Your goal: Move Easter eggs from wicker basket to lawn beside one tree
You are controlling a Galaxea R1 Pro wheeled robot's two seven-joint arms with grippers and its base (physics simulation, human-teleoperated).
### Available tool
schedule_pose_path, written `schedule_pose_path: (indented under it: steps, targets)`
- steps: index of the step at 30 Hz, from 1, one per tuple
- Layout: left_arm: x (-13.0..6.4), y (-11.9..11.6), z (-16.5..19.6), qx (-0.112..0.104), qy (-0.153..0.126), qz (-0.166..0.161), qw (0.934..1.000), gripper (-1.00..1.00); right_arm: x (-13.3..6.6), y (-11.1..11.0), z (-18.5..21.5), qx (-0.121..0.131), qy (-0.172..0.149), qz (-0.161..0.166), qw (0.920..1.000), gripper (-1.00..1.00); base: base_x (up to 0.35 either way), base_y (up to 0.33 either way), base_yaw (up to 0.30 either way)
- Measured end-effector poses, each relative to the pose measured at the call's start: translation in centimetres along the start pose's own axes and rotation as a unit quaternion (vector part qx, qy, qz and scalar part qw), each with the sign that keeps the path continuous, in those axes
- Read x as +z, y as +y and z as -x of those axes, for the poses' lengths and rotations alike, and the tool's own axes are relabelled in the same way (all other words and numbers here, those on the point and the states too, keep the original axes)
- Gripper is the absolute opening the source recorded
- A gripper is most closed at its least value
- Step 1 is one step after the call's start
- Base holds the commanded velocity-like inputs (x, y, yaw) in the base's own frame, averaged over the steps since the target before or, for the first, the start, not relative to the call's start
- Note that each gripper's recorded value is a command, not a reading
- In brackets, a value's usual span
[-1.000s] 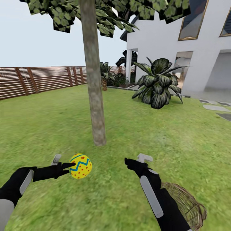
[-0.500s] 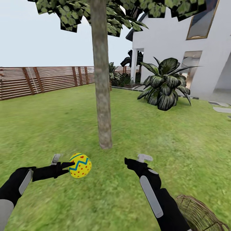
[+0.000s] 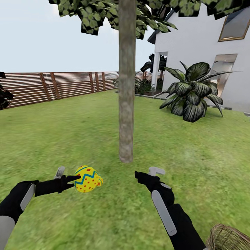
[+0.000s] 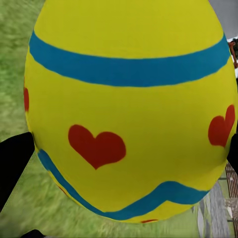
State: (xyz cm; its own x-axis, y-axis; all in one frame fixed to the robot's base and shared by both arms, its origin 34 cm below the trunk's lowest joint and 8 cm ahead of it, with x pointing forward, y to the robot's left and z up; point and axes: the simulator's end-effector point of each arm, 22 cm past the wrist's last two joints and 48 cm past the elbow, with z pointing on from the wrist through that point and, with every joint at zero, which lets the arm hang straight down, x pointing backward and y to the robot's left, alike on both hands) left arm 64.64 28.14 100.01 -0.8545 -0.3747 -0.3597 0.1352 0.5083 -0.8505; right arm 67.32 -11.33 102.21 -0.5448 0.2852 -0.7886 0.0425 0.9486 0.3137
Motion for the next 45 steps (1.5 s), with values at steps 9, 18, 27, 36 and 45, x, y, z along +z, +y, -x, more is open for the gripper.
schedule_pose_path:
  steps: [9,18,27,36,45]
  targets:
    - [0.0,0.0,0.0,0.000,0.000,0.000,1.0000,-1.00,0.0,0.1,0.1,0.001,-0.001,0.001,1.0000,1.00,0.185,0.244,0.149]
    - [-0.1,1.6,-0.5,-0.013,0.002,0.024,0.9996,-1.00,-0.1,0.1,0.2,-0.002,-0.004,0.001,1.0000,1.00,0.267,0.184,0.006]
    - [-1.9,11.0,1.2,-0.003,-0.051,0.228,0.9722,-1.00,-3.8,6.2,-0.3,-0.022,-0.011,0.106,0.9941,1.00,0.274,0.149,0.000]
    - [-0.7,16.3,1.0,0.026,-0.106,0.437,0.8928,-1.00,-6.1,11.9,-2.2,-0.036,0.028,0.235,0.9709,1.00,0.231,0.074,0.000]
    - [-5.1,18.7,1.1,0.036,-0.160,0.599,0.7838,-1.00,-6.1,12.0,-2.3,-0.036,0.029,0.237,0.9704,1.00,0.020,0.001,0.000]
